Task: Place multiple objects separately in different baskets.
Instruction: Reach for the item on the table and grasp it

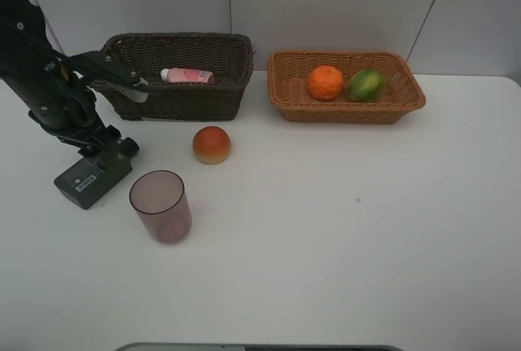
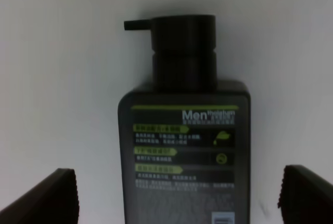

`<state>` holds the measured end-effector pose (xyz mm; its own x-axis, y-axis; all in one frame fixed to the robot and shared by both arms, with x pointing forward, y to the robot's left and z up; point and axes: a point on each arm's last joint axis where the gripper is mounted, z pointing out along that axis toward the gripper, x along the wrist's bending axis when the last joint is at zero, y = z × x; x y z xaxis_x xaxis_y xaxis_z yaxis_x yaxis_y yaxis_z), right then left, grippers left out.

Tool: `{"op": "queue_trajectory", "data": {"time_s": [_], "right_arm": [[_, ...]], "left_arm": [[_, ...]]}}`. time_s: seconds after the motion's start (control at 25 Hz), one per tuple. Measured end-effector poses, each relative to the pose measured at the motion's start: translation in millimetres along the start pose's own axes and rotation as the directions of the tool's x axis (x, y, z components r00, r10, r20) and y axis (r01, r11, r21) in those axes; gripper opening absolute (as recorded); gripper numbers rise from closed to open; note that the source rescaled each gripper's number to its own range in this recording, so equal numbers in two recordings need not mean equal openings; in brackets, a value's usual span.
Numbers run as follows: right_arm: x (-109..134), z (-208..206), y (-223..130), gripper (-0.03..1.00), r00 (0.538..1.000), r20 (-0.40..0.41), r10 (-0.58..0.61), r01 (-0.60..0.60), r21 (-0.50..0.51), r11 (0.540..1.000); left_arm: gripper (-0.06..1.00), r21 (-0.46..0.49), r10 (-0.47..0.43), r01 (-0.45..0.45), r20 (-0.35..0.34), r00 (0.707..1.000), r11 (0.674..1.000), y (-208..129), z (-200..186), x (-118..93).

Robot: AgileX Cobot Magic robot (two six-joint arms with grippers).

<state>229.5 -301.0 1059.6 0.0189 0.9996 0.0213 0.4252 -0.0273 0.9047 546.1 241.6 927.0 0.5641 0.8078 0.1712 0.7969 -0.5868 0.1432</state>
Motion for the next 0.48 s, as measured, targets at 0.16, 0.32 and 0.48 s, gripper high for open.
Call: {"op": "queue_trajectory", "data": {"time_s": [0.16,0.32,0.48], "right_arm": [[0,0,0,0.75,1.0,0.0,0.0,0.0,0.0,1.0],[0,0,0,0.75,1.0,0.0,0.0,0.0,0.0,1.0],[0,0,0,0.75,1.0,0.0,0.0,0.0,0.0,1.0]], "left_arm": [[0.99,0.017,-0.04,0.04,0.017,0.999,0.999,-2,8,5],[0.99,0.032,-0.051,0.05,0.029,0.998,0.998,-3,14,5],[0.99,0.046,-0.06,0.058,0.043,0.997,0.997,-3,20,4]]}}
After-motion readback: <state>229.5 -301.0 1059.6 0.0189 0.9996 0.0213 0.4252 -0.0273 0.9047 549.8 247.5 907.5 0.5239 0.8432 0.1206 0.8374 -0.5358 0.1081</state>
